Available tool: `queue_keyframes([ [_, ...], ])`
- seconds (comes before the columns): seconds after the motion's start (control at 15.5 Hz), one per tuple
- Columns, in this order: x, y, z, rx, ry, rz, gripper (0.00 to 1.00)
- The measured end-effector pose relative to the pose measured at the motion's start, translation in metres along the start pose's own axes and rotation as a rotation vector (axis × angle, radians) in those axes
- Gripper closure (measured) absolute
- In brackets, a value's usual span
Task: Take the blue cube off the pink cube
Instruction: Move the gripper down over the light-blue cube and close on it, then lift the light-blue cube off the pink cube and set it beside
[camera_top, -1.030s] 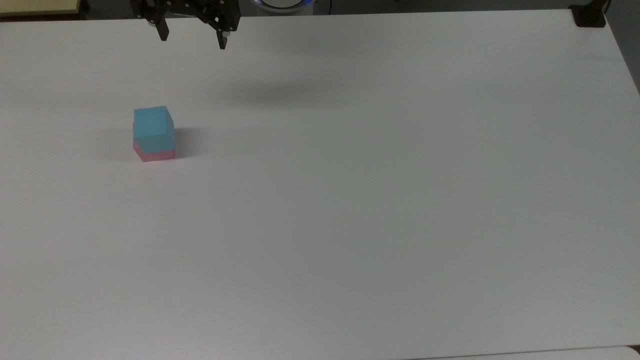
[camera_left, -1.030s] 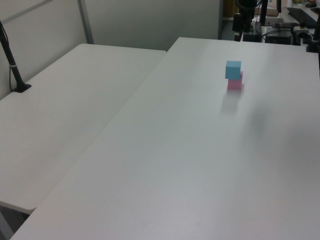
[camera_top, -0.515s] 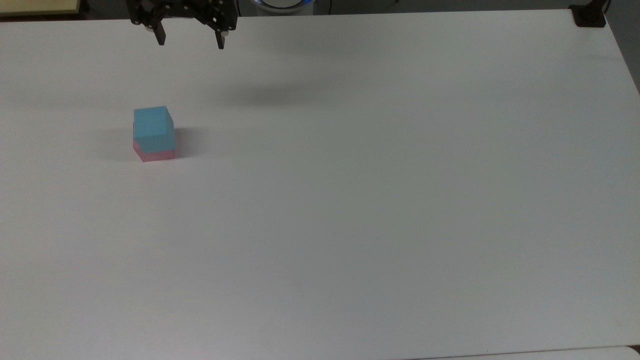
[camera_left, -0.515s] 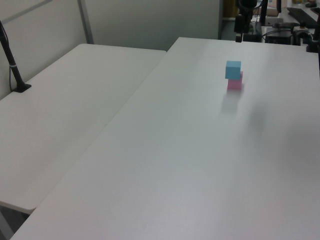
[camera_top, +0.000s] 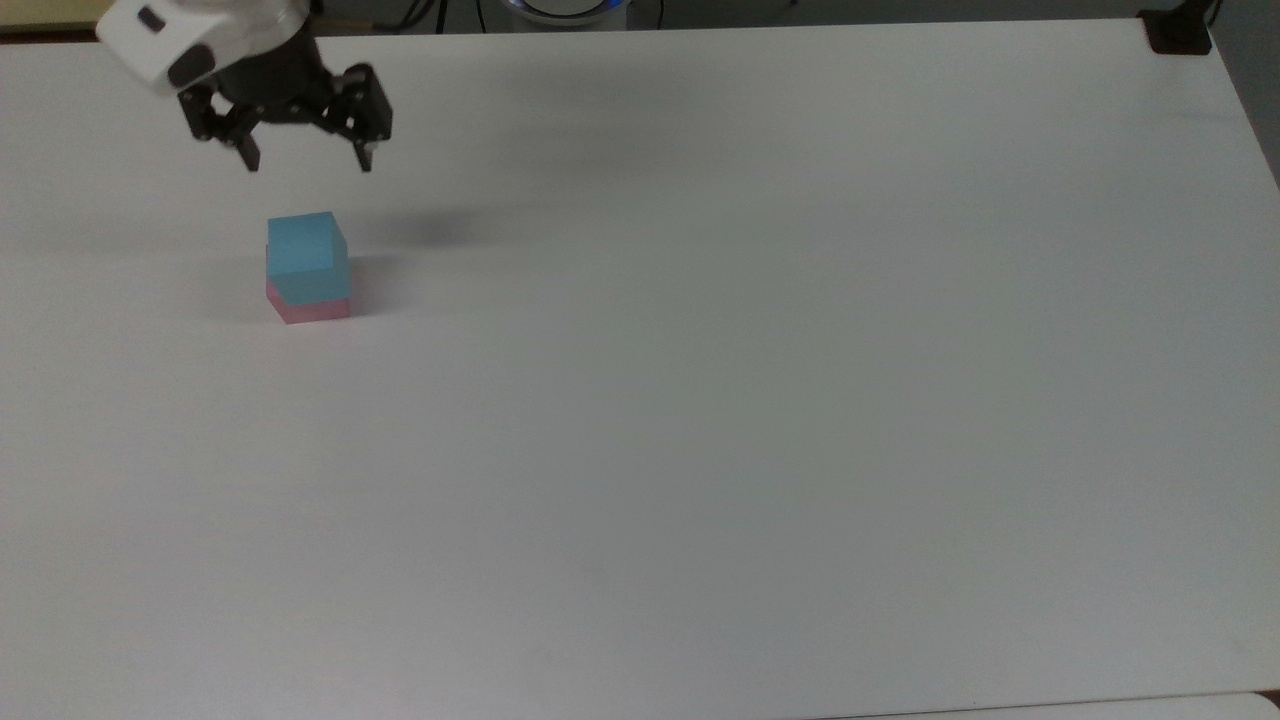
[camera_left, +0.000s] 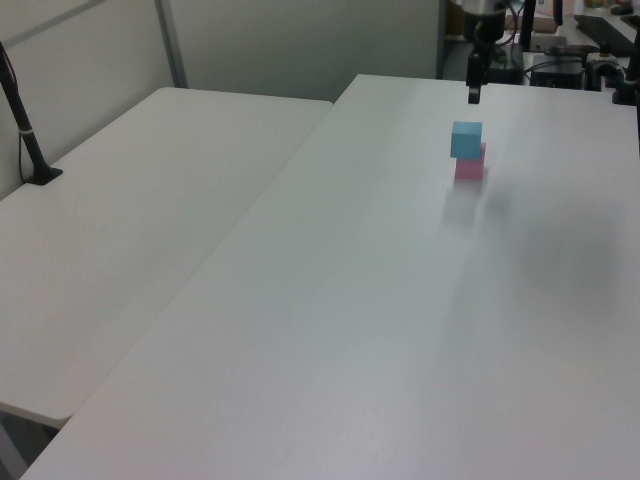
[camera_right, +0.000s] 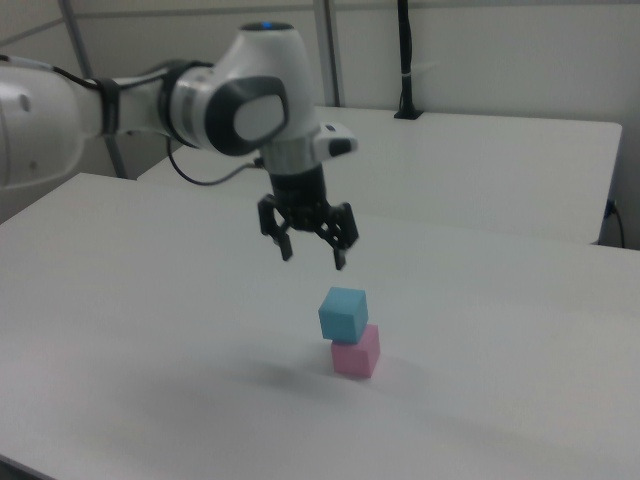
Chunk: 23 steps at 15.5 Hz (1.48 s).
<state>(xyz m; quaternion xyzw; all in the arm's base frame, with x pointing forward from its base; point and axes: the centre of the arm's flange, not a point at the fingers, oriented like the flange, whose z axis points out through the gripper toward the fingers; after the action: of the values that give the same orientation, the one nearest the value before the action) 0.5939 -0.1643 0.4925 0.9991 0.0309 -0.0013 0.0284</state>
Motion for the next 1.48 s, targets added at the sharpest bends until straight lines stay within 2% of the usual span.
queue_keyframes([
  [0.26, 0.013, 0.018, 0.052, -0.045, -0.049, -0.017, 0.00],
  [0.64, 0.023, 0.016, 0.092, -0.046, -0.079, -0.032, 0.01],
  [0.71, 0.023, 0.016, 0.094, -0.045, -0.082, -0.032, 0.07],
  [0.77, 0.023, 0.016, 0.094, -0.045, -0.082, -0.035, 0.07],
  [0.84, 0.023, 0.016, 0.094, -0.045, -0.082, -0.041, 0.16],
  [0.9, 0.023, 0.016, 0.094, -0.045, -0.081, -0.046, 0.34],
  [0.97, 0.024, 0.015, 0.091, -0.047, -0.076, -0.047, 0.43],
  [1.16, 0.028, 0.001, 0.072, -0.049, -0.051, -0.069, 0.44],
  [1.35, 0.043, -0.054, 0.058, -0.052, -0.026, -0.071, 0.44],
  [1.48, 0.056, -0.106, 0.071, -0.053, -0.024, -0.053, 0.46],
])
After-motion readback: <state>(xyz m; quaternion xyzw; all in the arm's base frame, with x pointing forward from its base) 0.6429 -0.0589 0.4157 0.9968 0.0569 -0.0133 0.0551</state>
